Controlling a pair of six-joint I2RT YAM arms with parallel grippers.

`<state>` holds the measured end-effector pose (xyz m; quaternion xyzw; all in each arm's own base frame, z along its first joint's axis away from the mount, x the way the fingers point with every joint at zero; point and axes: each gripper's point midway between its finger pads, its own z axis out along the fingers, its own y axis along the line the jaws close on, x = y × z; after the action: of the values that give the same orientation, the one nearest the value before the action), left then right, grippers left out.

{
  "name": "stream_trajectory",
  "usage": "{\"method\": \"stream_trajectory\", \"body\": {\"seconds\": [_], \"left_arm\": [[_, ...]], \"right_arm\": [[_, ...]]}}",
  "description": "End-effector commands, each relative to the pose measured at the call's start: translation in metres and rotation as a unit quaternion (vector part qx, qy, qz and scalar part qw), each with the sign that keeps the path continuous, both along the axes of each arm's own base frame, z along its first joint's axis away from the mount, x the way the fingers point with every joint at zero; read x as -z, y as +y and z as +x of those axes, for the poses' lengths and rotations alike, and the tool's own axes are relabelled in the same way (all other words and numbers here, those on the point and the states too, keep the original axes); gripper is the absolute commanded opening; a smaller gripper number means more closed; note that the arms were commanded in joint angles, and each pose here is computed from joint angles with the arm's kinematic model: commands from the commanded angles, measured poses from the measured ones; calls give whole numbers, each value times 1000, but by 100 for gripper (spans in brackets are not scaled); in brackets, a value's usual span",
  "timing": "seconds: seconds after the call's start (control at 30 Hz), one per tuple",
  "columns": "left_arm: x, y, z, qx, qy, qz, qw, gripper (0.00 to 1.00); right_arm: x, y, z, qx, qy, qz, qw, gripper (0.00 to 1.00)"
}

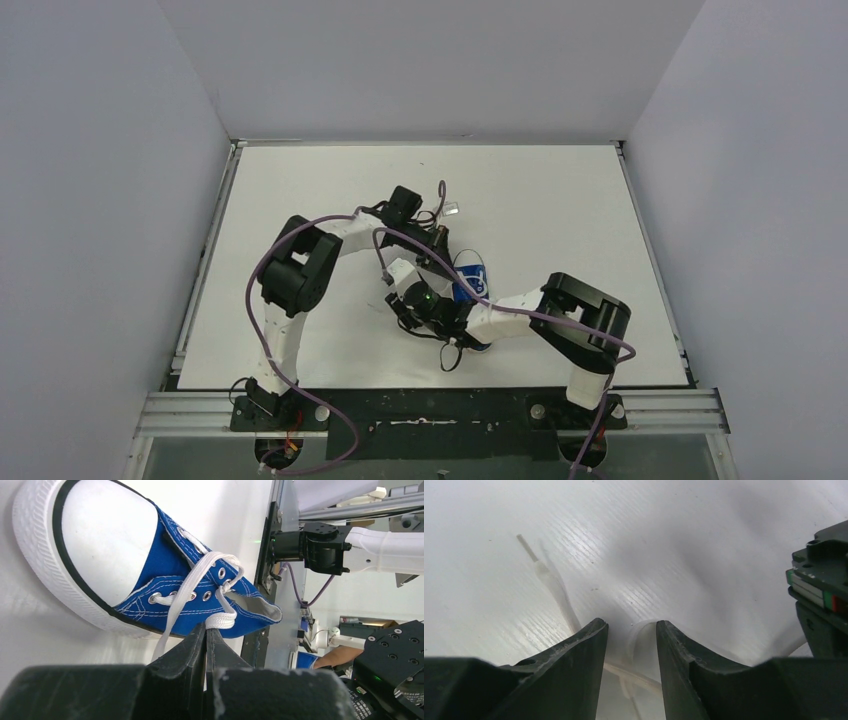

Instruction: Tie the shoes

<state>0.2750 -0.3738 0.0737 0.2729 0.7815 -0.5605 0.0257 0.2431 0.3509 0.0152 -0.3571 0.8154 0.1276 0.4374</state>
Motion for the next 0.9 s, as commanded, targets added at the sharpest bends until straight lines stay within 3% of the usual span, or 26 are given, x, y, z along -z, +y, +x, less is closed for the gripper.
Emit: {"method": "stream_trajectory", "body": {"seconds": [0.0, 0.3, 0.47, 0.67, 0.87], "left_arm": [[-32, -2, 13, -9, -25, -47, 999, 0], [-39, -1, 10, -17, -42, -63, 997, 0], [-42, 1, 5, -21, -48, -65, 997, 0], [-48, 2, 5, -35, -47, -72, 996, 0], [-58, 2, 1, -51, -34, -79, 995, 0]], "right_arm": [[22, -14, -10, 8, 20, -40, 999, 41], [39, -36, -10, 99, 53, -43, 993, 30], [40, -31, -9, 101, 61, -36, 992, 0], [-8, 1, 4, 14, 29, 39, 999, 0], [-58, 4, 2, -46, 28, 97, 994, 0]]}}
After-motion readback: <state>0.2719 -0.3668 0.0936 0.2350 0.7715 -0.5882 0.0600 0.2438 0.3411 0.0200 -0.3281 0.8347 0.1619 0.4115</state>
